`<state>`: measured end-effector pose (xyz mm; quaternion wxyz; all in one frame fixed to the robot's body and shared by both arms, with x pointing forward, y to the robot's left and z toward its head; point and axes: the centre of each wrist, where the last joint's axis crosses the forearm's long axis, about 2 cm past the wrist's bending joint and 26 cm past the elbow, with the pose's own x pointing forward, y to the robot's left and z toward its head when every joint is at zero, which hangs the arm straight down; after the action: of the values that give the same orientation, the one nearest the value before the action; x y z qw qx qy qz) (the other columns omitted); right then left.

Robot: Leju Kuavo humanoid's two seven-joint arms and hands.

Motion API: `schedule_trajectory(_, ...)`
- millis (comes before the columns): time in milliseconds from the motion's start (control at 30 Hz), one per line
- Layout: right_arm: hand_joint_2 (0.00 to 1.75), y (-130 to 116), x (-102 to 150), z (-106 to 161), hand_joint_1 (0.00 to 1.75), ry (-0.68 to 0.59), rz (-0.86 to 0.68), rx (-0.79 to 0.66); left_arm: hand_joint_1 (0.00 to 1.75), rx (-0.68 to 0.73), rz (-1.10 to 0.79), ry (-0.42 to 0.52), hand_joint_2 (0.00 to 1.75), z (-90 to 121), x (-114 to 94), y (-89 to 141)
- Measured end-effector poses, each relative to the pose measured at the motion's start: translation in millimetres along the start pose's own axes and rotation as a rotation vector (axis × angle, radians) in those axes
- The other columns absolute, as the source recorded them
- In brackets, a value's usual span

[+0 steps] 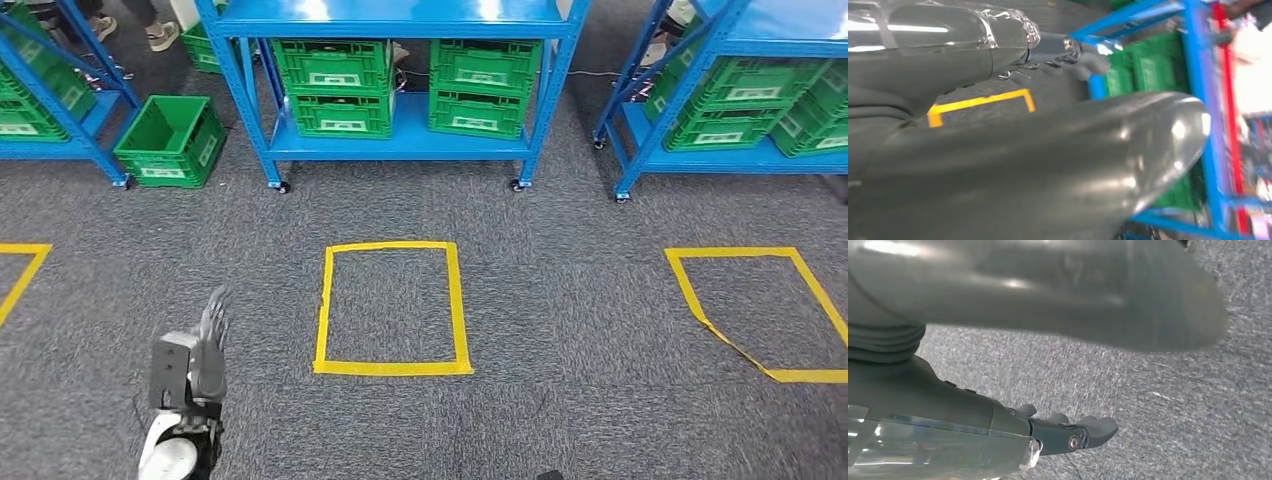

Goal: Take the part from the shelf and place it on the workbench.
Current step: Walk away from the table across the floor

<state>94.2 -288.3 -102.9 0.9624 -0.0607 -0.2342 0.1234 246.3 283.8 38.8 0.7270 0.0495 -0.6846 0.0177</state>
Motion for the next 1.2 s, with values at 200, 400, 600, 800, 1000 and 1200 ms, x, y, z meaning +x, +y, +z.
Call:
schedule_trajectory(200, 0.00, 0, -5, 1, 0.00, 0.028, -0.007, -0.005, 0.00, 0.048, -0.062, 0.362, 0.00, 29, -71, 9)
schedule_trajectory(400, 0.87, 2, -3, 1, 0.00, 0.046, -0.009, 0.010, 0.00, 0.216, -0.117, 0.780, 1.75, 79, -117, 24)
schedule_trajectory(600, 1.75, 1, -4, 1, 0.00, 0.060, -0.012, 0.011, 0.00, 0.424, -0.088, 1.024, 1.75, 121, -139, 32)
schedule_trajectory(800, 1.75, 1, -5, 1, 0.00, 0.066, -0.012, 0.012, 0.00, 0.471, -0.072, 1.157, 1.75, 140, -148, 35)
schedule_trajectory(1000, 1.75, 1, -4, 1, 0.00, 0.069, -0.013, 0.019, 0.00, 0.417, 0.007, 1.286, 1.75, 150, -152, 29)
schedule_trajectory(1200, 1.75, 1, -3, 1, 0.00, 0.080, -0.013, 0.023, 0.00, 0.337, 0.073, 1.361, 1.75, 156, -154, 16)
